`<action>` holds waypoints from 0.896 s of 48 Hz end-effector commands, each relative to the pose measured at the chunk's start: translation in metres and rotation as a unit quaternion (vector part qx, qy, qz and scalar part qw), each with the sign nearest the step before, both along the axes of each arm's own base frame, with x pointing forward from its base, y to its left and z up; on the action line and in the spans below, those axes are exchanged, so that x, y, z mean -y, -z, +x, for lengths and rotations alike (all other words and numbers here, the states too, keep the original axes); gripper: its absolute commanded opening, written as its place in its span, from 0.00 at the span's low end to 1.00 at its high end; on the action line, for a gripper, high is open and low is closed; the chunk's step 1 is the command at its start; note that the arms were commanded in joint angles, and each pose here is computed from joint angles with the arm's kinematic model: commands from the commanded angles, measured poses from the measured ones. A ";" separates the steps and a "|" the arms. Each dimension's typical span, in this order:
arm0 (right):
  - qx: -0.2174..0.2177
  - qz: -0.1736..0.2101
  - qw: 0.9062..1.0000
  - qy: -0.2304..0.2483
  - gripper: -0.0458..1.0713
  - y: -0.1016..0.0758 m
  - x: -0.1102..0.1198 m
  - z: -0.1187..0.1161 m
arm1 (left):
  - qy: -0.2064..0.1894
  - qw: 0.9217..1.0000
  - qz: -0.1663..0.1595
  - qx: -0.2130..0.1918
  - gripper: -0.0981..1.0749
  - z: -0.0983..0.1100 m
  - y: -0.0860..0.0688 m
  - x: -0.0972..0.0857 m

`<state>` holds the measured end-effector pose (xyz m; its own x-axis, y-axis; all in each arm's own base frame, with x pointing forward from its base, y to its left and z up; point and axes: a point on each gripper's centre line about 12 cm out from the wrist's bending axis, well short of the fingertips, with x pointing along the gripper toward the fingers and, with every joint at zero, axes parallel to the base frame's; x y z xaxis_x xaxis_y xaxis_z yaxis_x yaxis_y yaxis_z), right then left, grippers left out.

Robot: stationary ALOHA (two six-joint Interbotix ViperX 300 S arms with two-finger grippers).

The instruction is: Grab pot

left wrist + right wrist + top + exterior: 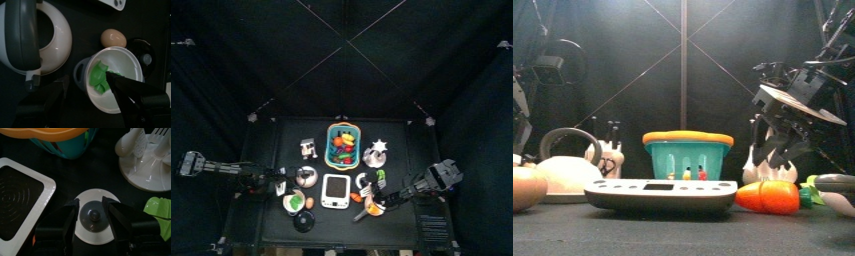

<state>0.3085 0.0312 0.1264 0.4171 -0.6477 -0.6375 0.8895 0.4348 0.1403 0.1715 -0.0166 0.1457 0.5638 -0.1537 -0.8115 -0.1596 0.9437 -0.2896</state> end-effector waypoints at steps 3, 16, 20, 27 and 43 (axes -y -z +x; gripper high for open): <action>0.013 0.000 1.000 -0.002 0.75 -0.008 0.000 0.004 | -0.003 1.000 0.002 -0.006 0.89 0.006 -0.002 -0.001; 0.013 0.000 1.000 -0.001 0.75 -0.007 0.000 0.005 | 0.001 0.999 -0.004 -0.040 0.89 0.007 0.010 0.003; 0.012 0.000 1.000 -0.002 0.75 -0.006 -0.001 0.005 | 0.001 0.999 -0.005 -0.047 0.89 0.008 0.012 0.004; 0.012 0.002 1.000 -0.004 0.75 -0.006 -0.001 0.006 | -0.005 0.998 -0.014 -0.056 0.88 0.007 0.015 0.005; 0.011 0.003 1.000 -0.004 0.75 -0.005 -0.001 0.006 | -0.021 0.997 -0.039 -0.065 0.75 0.006 0.018 0.008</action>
